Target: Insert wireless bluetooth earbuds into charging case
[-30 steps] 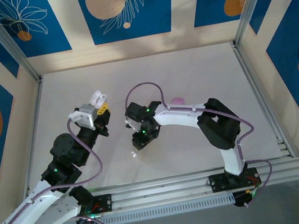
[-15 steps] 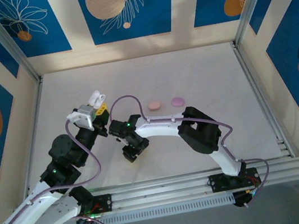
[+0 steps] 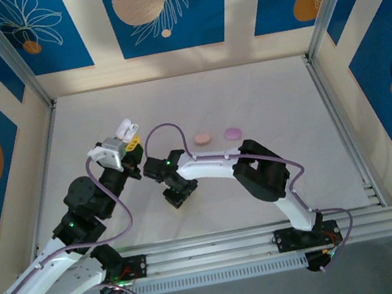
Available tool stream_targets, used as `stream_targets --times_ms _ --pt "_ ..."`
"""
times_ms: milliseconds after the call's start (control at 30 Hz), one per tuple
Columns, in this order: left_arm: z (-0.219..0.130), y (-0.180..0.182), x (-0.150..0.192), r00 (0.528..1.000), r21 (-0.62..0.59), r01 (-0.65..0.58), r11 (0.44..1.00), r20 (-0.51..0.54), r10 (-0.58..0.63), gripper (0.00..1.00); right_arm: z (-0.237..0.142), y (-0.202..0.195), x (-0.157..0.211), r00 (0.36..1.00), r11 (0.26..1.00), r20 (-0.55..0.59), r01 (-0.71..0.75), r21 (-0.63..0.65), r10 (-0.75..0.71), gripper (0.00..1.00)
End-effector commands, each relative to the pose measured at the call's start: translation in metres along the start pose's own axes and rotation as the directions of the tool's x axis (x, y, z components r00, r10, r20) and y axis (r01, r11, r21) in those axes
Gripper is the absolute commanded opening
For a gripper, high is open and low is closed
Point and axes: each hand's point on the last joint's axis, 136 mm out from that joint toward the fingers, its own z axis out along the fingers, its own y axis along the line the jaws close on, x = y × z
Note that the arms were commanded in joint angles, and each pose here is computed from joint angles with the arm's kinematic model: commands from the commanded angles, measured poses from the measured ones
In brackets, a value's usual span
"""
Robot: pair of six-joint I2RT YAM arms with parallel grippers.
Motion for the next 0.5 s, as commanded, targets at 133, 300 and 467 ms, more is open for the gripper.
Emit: stream_targets --times_ms 133,300,467 --pt "-0.006 0.0 -0.026 0.996 0.013 0.041 0.999 0.075 -0.042 0.17 -0.014 -0.026 0.005 1.0 0.999 0.014 -0.027 0.044 0.026 0.52" --pt "-0.005 -0.001 -0.026 0.996 0.017 0.042 0.999 0.075 -0.043 0.17 -0.014 -0.04 0.004 0.998 0.997 0.02 -0.053 0.053 0.052 0.5" --pt "-0.005 -0.001 -0.026 0.996 0.016 0.042 0.999 0.073 -0.043 0.17 -0.012 -0.055 0.009 0.998 0.996 0.006 -0.065 0.066 0.065 0.47"
